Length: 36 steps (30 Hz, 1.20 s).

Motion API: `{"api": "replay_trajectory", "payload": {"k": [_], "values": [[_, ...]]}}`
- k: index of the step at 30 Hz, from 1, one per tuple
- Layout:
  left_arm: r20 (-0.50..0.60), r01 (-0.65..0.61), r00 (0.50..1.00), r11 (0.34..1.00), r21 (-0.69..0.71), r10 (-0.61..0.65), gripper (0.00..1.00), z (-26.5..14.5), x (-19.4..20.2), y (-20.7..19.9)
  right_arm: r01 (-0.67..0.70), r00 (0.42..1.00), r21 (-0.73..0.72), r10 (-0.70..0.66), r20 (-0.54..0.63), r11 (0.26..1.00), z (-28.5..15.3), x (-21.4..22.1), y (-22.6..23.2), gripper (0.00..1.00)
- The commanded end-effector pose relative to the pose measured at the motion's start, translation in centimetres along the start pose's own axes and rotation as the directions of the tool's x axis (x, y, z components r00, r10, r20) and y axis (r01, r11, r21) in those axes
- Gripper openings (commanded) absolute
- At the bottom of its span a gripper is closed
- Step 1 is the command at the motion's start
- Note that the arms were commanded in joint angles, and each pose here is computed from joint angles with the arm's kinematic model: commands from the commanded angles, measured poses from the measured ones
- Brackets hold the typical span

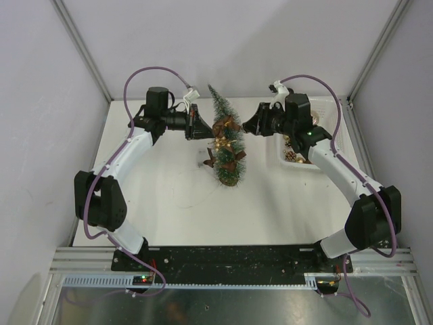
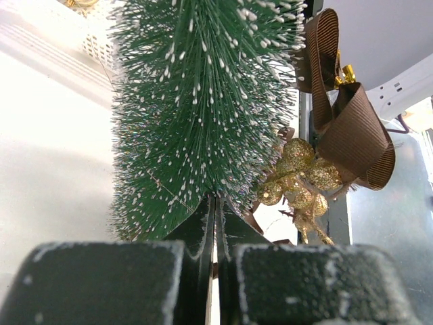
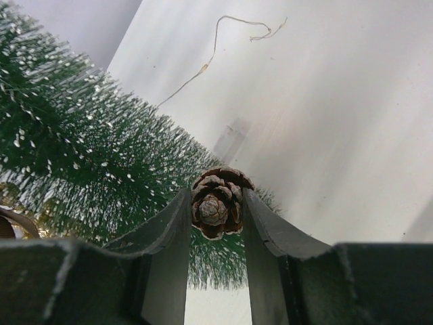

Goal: Decorate the small christmas tree

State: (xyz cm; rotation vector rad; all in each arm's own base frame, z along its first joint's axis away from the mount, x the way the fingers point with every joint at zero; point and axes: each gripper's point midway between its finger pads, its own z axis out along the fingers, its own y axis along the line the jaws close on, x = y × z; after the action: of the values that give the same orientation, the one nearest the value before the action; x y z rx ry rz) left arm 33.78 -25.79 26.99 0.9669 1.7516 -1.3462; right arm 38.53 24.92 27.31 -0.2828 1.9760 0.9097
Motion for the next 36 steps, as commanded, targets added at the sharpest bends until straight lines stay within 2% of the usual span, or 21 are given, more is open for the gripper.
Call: {"api": "replay_trajectory", "payload": {"k": [1,15,36], "values": [[0.032,-0.049,0.998,0.998,0.026,0.048,0.00,-0.7,-1.9,-1.6,0.027,1.000,0.020,-0.027,-0.016,0.999,0.1,0.4,-0.2,0.11],[0.033,-0.055,0.998,0.998,0.025,0.054,0.00,-0.6,-2.1,-1.5,0.027,0.999,0.069,-0.024,-0.033,0.997,-1.1,2.2,-1.9,0.11],[0.028,-0.030,0.999,0.999,0.018,0.030,0.00,-0.3,-2.1,-1.5,0.008,1.000,0.061,-0.006,-0.027,0.998,-2.8,3.7,-2.0,0.11]]}}
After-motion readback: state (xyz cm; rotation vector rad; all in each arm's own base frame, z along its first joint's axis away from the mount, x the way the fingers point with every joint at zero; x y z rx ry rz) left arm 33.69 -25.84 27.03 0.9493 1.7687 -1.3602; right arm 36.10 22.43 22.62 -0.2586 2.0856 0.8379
